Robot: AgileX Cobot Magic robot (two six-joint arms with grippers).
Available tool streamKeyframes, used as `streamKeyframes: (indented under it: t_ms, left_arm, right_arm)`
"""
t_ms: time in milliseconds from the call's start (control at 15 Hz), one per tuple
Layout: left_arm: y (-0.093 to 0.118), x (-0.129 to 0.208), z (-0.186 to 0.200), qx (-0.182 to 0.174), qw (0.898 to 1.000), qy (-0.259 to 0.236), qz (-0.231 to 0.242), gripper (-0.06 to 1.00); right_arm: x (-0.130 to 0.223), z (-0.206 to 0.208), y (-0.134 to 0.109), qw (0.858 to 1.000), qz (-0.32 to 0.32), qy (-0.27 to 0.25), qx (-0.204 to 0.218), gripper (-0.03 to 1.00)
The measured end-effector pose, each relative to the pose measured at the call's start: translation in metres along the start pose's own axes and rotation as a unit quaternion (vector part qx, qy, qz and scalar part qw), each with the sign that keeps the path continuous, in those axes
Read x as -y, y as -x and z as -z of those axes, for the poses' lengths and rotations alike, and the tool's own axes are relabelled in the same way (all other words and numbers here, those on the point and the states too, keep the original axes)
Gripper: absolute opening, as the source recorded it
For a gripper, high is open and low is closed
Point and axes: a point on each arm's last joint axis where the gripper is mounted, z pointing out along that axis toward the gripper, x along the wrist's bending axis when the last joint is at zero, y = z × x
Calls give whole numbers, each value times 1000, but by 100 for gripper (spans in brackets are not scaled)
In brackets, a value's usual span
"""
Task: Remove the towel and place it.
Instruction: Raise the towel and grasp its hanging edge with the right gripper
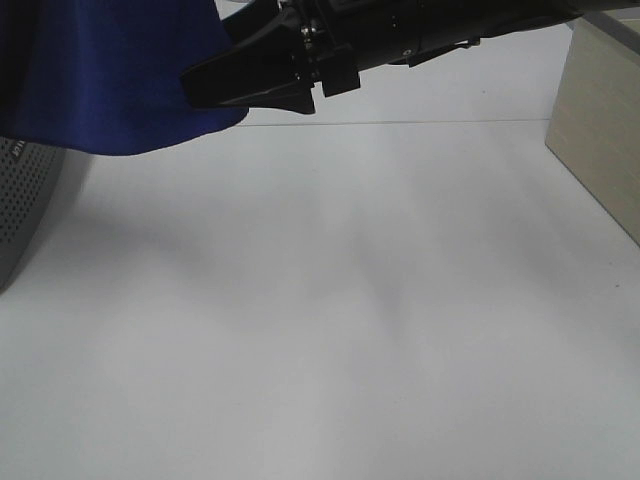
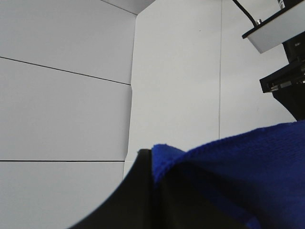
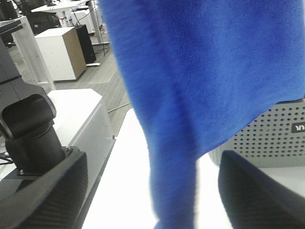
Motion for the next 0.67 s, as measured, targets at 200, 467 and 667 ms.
streamKeyframes:
  t_ms: [200,467,667]
  left_arm:
    - [0,0,0,0,1000,0,0,0]
    - [0,0,0,0,1000,0,-2,0]
    - [0,0,0,0,1000,0,-2,0]
  right_arm:
    - [3,-20,-10,999,4,-17,-34,75]
    - [10,-33,-18,997,12,-49,-60,65]
    - [10,-31,-16,997,-11,-49,-56,44]
